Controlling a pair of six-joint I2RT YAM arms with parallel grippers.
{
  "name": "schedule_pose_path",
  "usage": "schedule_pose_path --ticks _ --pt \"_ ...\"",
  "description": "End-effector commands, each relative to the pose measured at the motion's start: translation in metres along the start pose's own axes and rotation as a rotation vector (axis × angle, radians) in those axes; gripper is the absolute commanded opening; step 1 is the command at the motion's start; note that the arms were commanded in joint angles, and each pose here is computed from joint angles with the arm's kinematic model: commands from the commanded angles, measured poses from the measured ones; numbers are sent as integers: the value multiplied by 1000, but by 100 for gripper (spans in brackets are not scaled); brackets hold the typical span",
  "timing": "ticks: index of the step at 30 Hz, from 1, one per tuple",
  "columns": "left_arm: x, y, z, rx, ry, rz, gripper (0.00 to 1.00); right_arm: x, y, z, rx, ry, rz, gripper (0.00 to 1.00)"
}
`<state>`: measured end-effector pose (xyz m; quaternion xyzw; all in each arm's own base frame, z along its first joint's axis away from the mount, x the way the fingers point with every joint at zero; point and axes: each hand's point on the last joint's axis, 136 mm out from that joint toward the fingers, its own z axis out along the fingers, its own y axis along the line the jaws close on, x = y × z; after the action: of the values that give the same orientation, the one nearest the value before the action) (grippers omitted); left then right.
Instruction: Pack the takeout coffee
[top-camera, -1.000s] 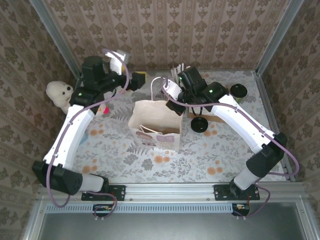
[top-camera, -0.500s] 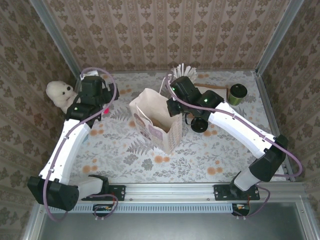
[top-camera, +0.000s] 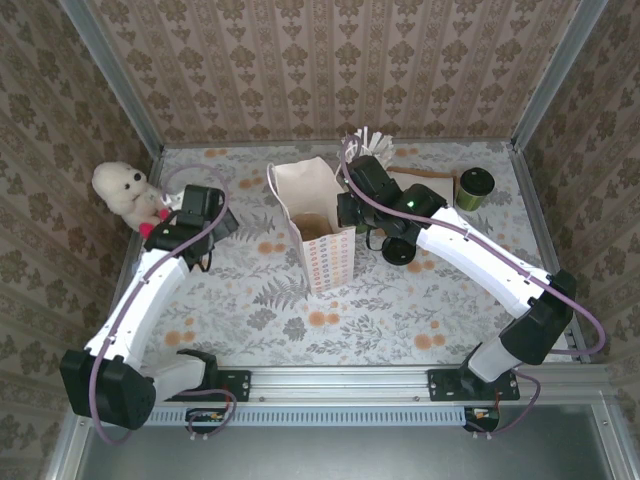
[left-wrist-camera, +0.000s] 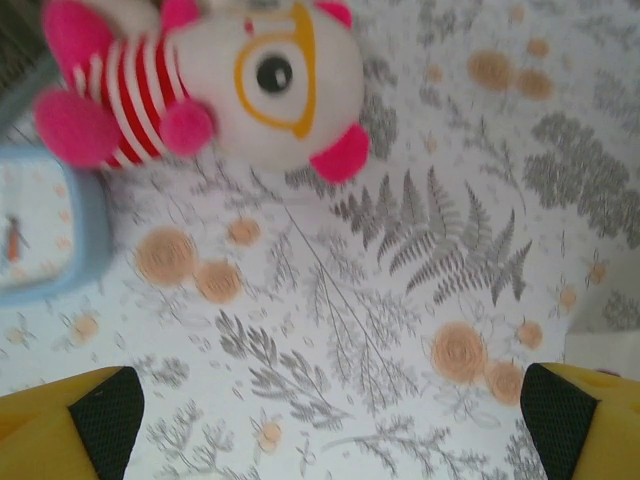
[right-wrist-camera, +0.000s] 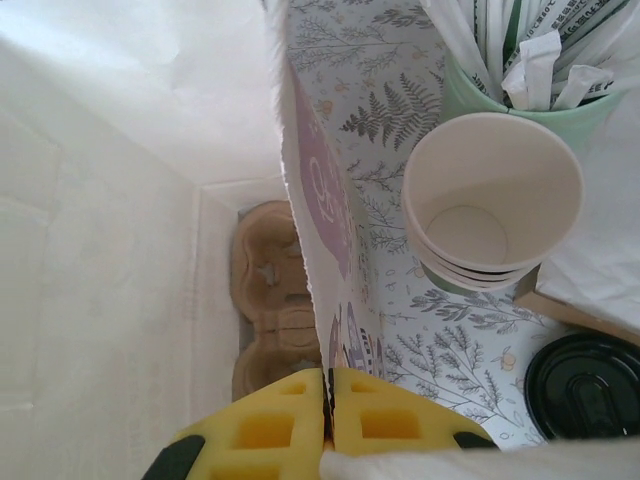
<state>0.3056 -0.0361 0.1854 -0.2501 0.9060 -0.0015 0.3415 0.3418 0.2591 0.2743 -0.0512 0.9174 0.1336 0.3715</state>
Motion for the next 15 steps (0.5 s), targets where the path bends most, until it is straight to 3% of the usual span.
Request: schedule_pose_path --ticks 1,8,15 --pt "18 -21 13 54 72 -54 100 -2 2 -3 -2 -18 42 7" --pt "39 -45 29 58 157 -13 100 -5 4 -4 -14 -28 -25 3" --pt "55 -70 48 137 236 -46 100 -9 3 0 12 -18 20 7"
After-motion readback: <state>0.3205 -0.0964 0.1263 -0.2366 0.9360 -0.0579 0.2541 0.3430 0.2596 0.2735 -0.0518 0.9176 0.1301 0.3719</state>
